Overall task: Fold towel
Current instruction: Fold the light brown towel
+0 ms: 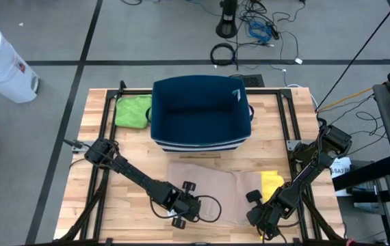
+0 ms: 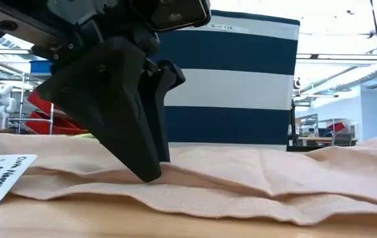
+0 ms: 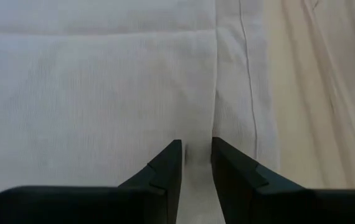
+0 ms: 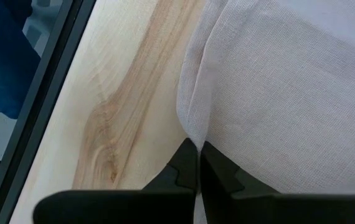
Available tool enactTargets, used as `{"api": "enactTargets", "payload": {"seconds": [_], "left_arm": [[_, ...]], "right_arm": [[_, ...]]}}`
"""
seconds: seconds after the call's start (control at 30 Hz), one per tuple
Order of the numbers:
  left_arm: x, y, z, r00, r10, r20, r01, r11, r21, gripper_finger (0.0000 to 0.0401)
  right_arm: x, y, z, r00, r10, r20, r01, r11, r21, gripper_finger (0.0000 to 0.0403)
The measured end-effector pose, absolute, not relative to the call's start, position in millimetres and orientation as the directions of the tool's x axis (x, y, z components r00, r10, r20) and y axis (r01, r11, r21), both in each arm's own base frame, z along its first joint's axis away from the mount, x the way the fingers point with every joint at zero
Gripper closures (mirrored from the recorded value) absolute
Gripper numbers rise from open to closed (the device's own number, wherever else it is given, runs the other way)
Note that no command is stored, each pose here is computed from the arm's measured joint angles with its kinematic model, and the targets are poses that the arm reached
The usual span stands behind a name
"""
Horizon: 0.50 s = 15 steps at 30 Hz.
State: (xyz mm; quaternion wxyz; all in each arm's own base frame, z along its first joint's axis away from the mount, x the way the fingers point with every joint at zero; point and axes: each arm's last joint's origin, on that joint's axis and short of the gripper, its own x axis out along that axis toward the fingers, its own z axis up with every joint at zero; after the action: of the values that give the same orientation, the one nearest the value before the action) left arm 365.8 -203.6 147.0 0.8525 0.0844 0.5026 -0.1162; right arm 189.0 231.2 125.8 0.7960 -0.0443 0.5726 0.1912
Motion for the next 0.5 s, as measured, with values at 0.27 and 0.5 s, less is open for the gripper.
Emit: {"api": "enactTargets", "payload": {"seconds": [0.27, 0.5], "left_arm": [[365.8, -203.6, 147.1, 0.469, -0.113, -0.876, 0.292, 0.956, 0.033, 0.0312], [363.3, -208.0, 147.3, 0.488, -0.077, -0.869, 0.357, 0.927, 0.118, 0.0382]], "right_arm": [[189.0, 231.2, 125.8, 0.271, 0.253, -0.929, -0.356, 0.923, 0.148, 0.0403], [189.0, 231.2, 125.8, 0.272, 0.253, -0.929, -0.356, 0.923, 0.147, 0.0403]]}}
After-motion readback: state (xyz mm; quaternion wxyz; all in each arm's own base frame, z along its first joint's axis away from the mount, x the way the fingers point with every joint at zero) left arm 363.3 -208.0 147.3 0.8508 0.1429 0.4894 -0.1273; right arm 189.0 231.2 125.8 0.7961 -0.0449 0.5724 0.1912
